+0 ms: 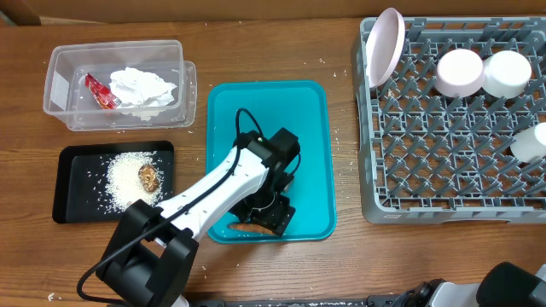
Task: Sort waste into correct bins and load items into the dishwasher
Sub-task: 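Return the left gripper to the tray and grasp the carrot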
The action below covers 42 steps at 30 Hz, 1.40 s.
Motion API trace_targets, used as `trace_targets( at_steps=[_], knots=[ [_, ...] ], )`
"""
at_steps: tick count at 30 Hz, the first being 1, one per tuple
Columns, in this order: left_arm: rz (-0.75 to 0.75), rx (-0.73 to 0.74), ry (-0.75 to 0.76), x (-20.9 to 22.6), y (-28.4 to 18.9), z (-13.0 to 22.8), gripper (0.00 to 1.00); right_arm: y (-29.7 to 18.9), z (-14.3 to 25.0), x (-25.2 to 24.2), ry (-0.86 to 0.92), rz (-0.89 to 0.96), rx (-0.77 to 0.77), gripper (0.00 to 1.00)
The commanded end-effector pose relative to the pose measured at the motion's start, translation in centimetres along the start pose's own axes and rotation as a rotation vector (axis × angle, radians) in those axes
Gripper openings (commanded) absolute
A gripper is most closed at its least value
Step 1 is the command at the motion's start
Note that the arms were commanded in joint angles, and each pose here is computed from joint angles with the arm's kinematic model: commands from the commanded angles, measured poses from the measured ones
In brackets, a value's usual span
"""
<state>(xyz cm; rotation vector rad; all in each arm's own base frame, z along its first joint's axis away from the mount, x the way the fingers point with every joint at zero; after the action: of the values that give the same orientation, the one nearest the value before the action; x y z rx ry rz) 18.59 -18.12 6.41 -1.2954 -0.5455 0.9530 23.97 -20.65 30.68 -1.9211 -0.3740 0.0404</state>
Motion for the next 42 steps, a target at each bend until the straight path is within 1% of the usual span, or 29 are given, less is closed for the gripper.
trace_targets(
  at_steps=[1,5,10,17,22,27,36,42],
  knots=[
    [-0.097,-0.027,-0.048,1.7,0.1,0.1,0.85,-0.2,0.0,0.0,-0.003,-0.002,-0.007,1.0],
    [-0.102,-0.058,-0.043,1.8,0.5,-0.6,0.84,-0.2,0.0,0.0,-0.003,-0.002,-0.007,1.0],
    [-0.108,-0.061,-0.054,2.0,0.9,-0.7,0.84,-0.2,0.0,0.0,-0.003,-0.003,-0.007,1.0],
    [-0.109,-0.031,-0.057,2.2,1.8,0.2,0.84,-0.2,0.0,0.0,-0.003,-0.002,-0.007,1.0],
    [-0.108,-0.048,-0.055,2.4,2.8,0.0,0.84,-0.2,0.0,0.0,-0.003,-0.002,-0.007,1.0],
    [-0.109,-0.064,-0.053,2.4,2.8,-0.4,0.87,-0.2,0.0,0.0,-0.003,-0.002,-0.007,1.0],
    [-0.103,-0.012,-0.068,2.5,3.8,0.9,0.88,-0.2,0.0,0.0,-0.003,-0.002,-0.007,1.0],
    [-0.115,-0.037,-0.073,2.9,4.1,0.5,0.88,-0.2,0.0,0.0,-0.003,-0.002,-0.007,1.0]
  ],
)
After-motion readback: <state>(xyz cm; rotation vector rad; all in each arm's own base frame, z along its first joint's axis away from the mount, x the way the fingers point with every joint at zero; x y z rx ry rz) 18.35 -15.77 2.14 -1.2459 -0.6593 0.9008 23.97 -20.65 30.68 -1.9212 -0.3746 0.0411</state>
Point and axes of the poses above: each gripper's point midway between its finger pads, its own y axis out along the fingers, its own x axis along the line the jaws close on, z = x × y, the point moved 1 cm from there along -y, back along the fingers, and after that the axes turned 7 degrees about y, right-handed, at the moved point
